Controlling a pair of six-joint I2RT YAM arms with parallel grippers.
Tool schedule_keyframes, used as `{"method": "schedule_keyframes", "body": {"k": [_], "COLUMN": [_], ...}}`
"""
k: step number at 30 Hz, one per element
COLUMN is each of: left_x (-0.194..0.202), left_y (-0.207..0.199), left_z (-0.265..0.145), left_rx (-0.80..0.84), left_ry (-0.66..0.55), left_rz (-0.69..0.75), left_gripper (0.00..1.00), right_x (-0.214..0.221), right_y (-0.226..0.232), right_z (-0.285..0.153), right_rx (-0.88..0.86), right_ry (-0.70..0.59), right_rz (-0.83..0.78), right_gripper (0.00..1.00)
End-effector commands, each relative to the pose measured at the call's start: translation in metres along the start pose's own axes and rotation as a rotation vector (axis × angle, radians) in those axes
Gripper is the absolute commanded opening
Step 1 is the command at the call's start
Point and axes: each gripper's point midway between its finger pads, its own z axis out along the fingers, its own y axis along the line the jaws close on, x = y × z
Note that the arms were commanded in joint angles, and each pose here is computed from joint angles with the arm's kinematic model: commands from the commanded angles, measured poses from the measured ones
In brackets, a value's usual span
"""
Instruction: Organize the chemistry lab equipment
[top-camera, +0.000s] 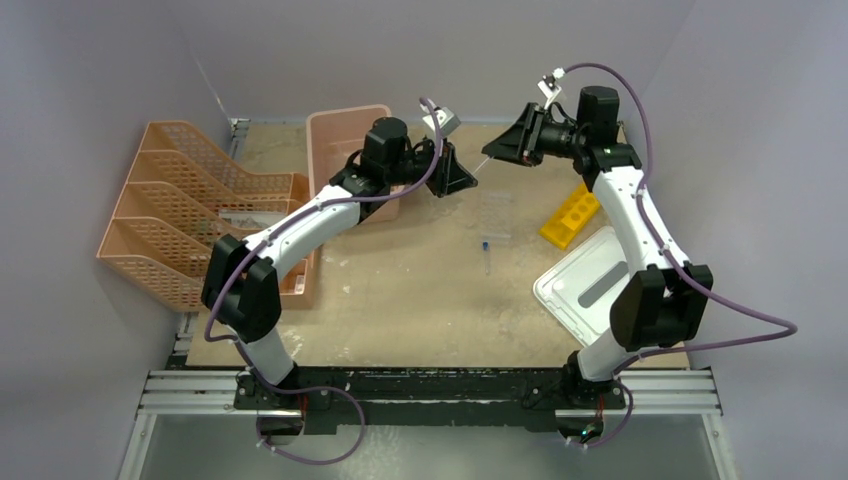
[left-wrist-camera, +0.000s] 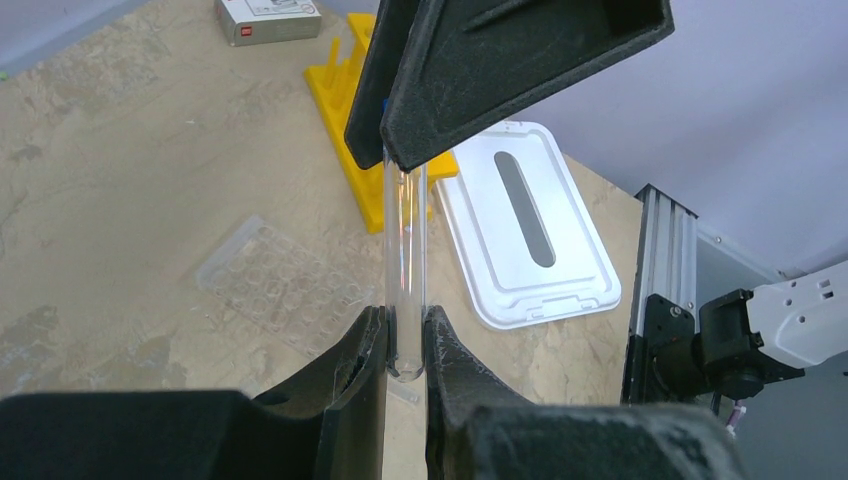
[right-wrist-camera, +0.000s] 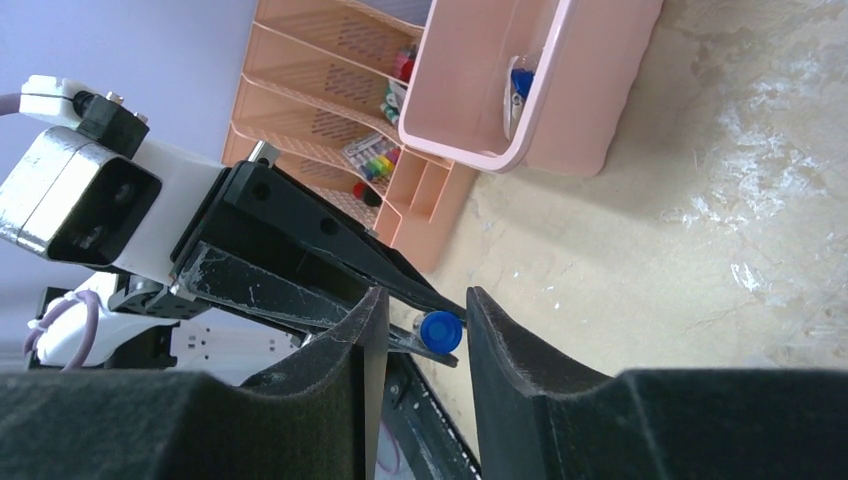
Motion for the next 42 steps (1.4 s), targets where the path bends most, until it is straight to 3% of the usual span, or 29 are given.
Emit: {"method": "schedule_keyframes", "body": {"k": [1,4,8,17,21,24,26,31,34,39,42], "left_x": [-0.043,-0.042,-0.046,-0.049,-0.045,-0.046,-0.041,-0.029,-0.020,-0.018,-0.031], "left_y": [-0.019,-0.017,-0.013,-0.009,0.012,0.034,0.046,0.071,0.076,0.087,0.105], "left_z": [-0.013,-0.013,-0.015,-0.016,-0.022,-0.033,-0.041,-0.054,-0.054,-0.060,-0.085], "left_rx": [0.038,0.029,0.012,-0.013,-0.148,-0.293,-0.375,-0.534,-0.561,-0.637,-0.813], "left_ry": [-0.083,-0.078,-0.080,-0.067,-0.050,-0.076,-0.080,-0.084,-0.082,-0.096,-0.169], "left_rz": [0.094,0.096,0.101,0.114,0.081,0.082,0.076,0.015,-0.029,-0.069,-0.105], "left_gripper": [0.00,0.00,0.00,0.00,0.48,0.67,0.73,0.74,0.71,0.68,0.67], "right_x": [-0.004,-0.002,0.000,-0.002,-0.014,-0.034,-0.043,-0.053,-0.048,-0.035,-0.030], "right_y": [0.020,0.026,0.034,0.033,0.018,-0.019,-0.048,-0.106,-0.123,-0.144,-0.152], "right_z": [-0.007,-0.006,-0.009,-0.010,-0.010,-0.016,-0.026,-0.047,-0.034,0.003,0.025], "right_rx": [-0.057,-0.099,-0.151,-0.130,-0.009,0.227,0.393,0.763,0.885,0.956,0.942], "right_ry": [0.007,0.025,0.044,0.041,-0.018,-0.114,-0.160,-0.241,-0.241,-0.212,-0.206], "right_rz": [-0.062,-0.069,-0.111,-0.131,-0.162,-0.218,-0.266,-0.369,-0.441,-0.489,-0.520], "right_gripper": [0.34,0.27,0.25,0.09,0.08,0.08,0.08,0.08,0.07,0.06,0.06]}}
